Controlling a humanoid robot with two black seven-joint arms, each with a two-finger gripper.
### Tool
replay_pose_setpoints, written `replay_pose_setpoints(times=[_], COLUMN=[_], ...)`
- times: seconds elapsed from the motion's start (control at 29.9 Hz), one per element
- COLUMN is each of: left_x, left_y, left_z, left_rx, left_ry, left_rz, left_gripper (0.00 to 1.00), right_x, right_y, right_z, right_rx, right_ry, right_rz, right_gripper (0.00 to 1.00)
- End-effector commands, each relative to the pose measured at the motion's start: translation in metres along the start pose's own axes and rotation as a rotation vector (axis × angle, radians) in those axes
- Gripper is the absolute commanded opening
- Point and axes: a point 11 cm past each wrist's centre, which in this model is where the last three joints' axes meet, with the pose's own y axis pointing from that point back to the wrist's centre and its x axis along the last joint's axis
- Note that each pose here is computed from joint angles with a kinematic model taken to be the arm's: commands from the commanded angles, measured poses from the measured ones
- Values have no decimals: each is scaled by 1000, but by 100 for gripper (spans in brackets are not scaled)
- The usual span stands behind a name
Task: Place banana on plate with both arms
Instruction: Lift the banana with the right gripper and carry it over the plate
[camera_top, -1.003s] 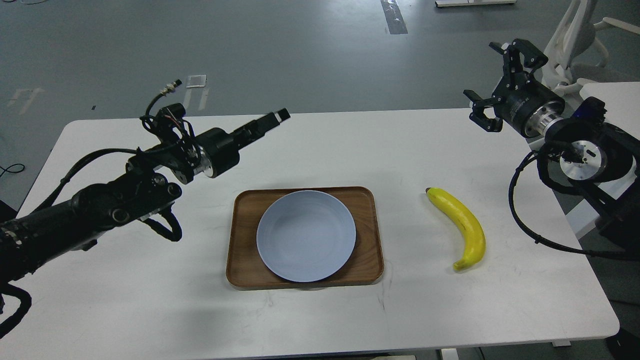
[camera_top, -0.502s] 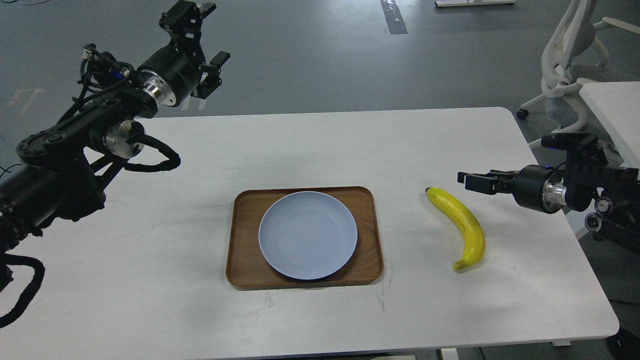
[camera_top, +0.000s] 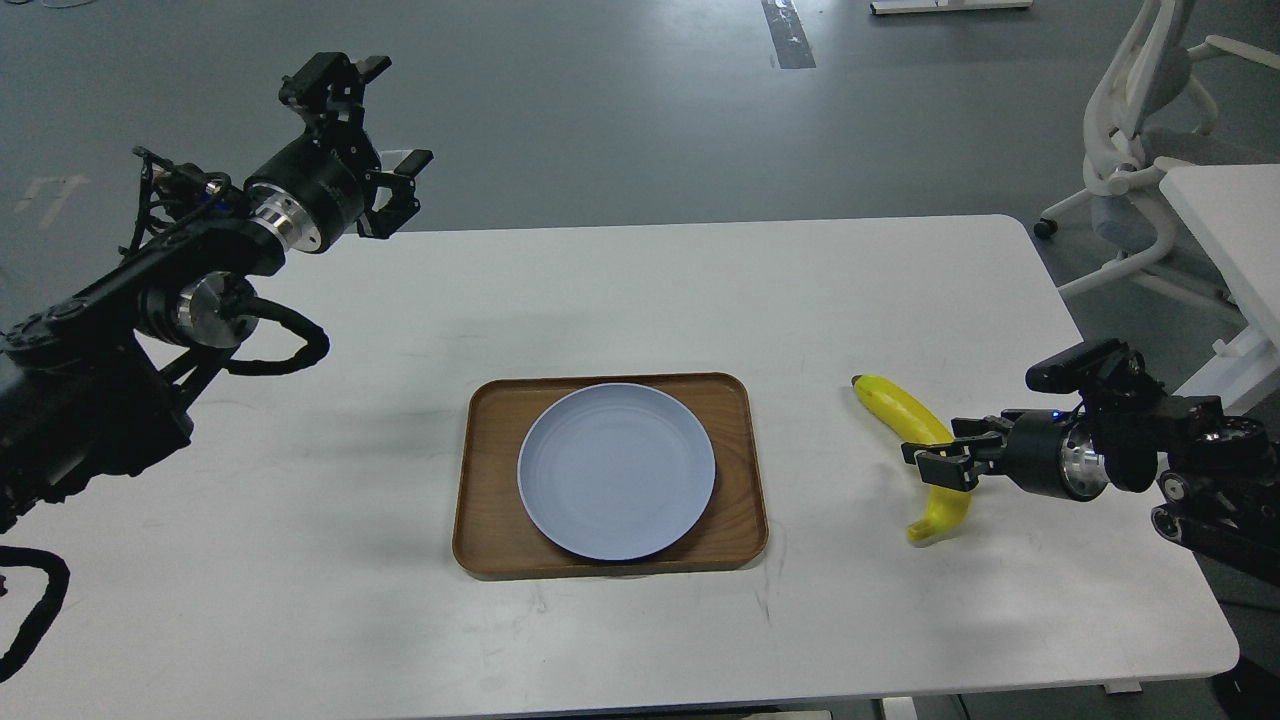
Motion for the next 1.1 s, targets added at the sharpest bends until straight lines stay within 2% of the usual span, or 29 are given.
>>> replay_pose_setpoints(times=[0.0,0.03,0.2,0.37,0.47,0.6,0.74,0.87,1.07], left_x=[1,0,-2,-2,-2,-2,0,1,9], left_y=[1,1,0,0,-1,0,1,1,5], left_z=[-1,-2,-4,-4,-4,-4,-3,-1,1], left_rx=[5,7,7,8,6,8,6,4,5], left_ry=[-6,-7,-4,-6,-6,-6,-7,-10,-20], left_rz=[0,-1,-3,-4,-4,-4,0,3,18], left_gripper=[98,98,98,98,98,98,98,98,98], right_x=[-1,8,25,75,116,140,143,145,127], right_y=[-7,-8,-11,-20,-31,-46,-66,-79,-94], right_z=[-9,-9,-14,-44,-88,-143,-187,-197,-209], right_rx=[24,25,39,131,252,382,468,461,472], right_ry=[14,26,58,131,209,368,500,535,575], right_rz=[-8,16,74,174,225,186,119,108,50], right_gripper=[22,13,0,0,0,0,0,0,0])
